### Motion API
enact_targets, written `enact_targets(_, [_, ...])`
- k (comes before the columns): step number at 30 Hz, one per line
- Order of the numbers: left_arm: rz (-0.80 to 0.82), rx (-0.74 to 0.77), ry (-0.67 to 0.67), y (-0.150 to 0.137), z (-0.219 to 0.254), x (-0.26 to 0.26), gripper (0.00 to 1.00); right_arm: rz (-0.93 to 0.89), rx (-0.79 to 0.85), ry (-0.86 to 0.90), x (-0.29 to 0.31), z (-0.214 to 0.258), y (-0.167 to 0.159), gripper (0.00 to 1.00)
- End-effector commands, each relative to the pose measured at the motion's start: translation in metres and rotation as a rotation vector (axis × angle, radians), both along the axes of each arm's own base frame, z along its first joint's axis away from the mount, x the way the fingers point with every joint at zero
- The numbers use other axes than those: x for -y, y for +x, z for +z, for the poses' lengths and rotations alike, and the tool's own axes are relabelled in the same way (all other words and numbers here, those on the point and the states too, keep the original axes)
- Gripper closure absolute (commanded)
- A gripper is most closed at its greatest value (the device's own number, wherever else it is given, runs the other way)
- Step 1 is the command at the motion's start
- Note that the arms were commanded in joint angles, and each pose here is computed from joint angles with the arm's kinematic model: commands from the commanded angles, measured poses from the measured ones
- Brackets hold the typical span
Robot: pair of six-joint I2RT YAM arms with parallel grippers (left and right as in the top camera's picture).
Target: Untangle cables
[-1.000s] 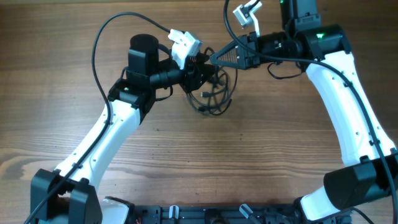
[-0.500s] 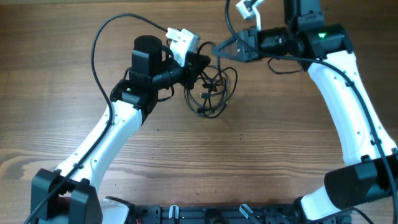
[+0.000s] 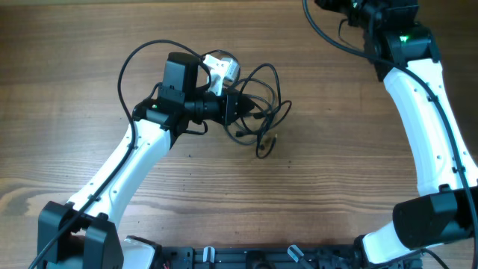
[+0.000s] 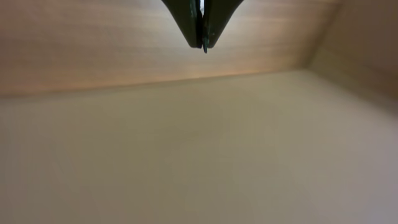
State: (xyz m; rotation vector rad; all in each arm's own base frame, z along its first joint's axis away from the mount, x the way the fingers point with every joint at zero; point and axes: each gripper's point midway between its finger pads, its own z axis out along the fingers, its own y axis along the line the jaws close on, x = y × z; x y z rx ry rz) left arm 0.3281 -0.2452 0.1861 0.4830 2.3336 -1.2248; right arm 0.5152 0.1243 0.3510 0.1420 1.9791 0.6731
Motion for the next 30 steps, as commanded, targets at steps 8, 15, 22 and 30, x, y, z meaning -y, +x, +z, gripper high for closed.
enact_targets(8, [0.356, -0.396, -0.33, 0.045, 0.043, -0.025, 0.96, 0.552, -0.16, -0.202, -0.046, -0.057, -0.087, 0.46])
enact_targets(15, [0.432, -0.461, -0.505, 0.066, 0.077, -0.034, 0.96, 0.783, -0.065, -0.161, -0.075, -0.046, -0.115, 0.34])
enact_targets(22, [0.385, -0.536, -0.533, 0.055, 0.083, -0.017, 0.96, 0.845, -0.075, -0.174, -0.099, -0.064, -0.114, 0.37])
enact_targets(30, [0.285, -0.546, -0.585, 0.045, 0.104, -0.01, 0.96, 0.641, -0.17, -0.178, -0.092, -0.096, -0.066, 0.84])
